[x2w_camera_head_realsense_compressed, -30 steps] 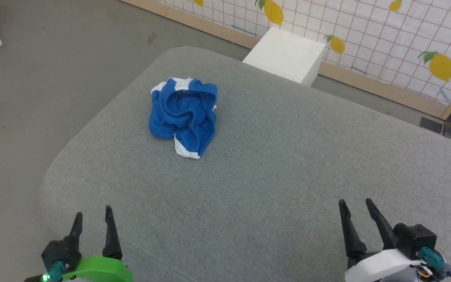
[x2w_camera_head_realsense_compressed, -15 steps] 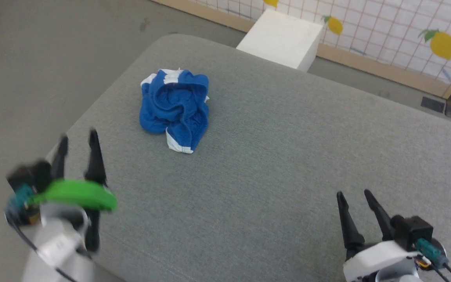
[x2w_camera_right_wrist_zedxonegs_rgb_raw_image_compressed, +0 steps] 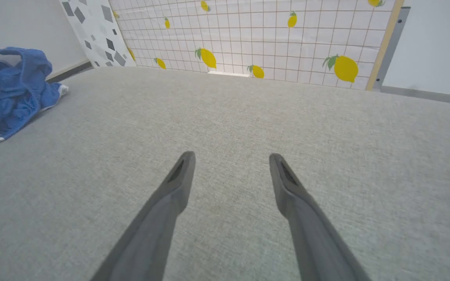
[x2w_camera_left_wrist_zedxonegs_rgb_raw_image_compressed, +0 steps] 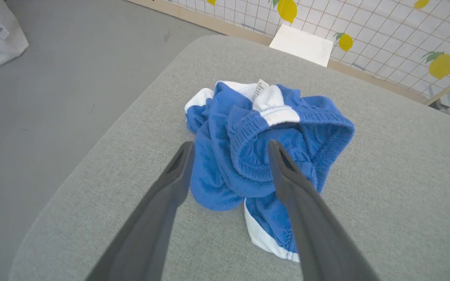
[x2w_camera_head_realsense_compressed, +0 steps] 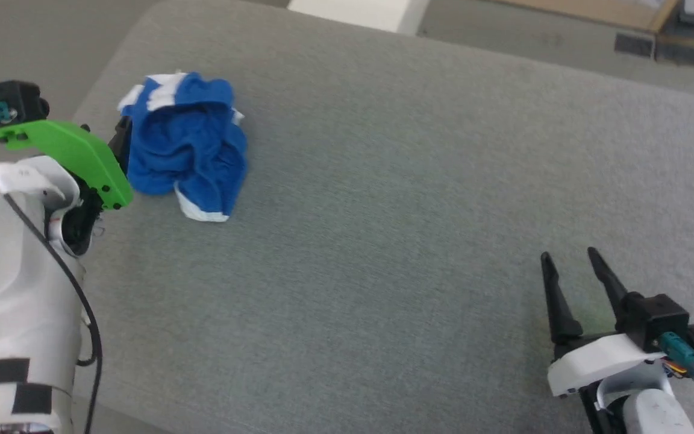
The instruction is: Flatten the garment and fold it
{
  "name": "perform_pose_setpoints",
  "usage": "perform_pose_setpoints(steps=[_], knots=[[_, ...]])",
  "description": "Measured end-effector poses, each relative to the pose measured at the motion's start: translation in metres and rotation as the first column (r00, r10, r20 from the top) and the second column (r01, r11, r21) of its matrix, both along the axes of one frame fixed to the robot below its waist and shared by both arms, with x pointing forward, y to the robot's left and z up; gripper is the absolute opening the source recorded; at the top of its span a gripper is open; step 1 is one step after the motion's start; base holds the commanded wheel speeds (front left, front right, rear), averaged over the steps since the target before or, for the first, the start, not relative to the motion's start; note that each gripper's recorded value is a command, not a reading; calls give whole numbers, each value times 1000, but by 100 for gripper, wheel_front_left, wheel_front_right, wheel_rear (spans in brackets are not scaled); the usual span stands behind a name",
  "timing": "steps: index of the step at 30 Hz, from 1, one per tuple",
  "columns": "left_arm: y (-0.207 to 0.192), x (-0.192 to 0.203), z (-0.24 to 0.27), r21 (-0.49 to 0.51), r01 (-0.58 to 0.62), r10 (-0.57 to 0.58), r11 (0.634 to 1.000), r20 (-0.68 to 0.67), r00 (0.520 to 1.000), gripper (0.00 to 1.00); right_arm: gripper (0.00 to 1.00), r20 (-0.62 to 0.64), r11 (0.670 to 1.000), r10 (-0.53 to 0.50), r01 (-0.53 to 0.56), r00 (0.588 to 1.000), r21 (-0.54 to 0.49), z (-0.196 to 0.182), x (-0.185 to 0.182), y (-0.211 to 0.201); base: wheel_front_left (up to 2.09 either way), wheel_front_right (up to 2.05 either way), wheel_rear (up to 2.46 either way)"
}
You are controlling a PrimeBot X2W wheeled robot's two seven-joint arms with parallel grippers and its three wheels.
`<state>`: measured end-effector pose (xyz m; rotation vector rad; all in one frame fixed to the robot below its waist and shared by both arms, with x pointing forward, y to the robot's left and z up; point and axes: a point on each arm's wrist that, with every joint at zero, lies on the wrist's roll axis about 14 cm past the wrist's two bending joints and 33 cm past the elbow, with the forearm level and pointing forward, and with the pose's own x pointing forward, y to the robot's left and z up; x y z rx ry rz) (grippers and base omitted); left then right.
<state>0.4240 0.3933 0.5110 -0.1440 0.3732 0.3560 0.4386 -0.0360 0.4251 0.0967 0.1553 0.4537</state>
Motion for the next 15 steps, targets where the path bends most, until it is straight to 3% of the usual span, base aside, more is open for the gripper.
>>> perform_pose_setpoints(steps=[5, 15], knots=[[-6, 19, -44, 6, 39, -37, 999, -189, 981, 100, 100, -24, 998, -58, 57, 998, -27, -11, 6, -23, 0, 0, 0], [-11, 38, -103, 40, 47, -30, 998, -345, 938, 100, 100, -97, 991, -123, 116, 988, -66, -38, 1, -51, 0, 0, 0]])
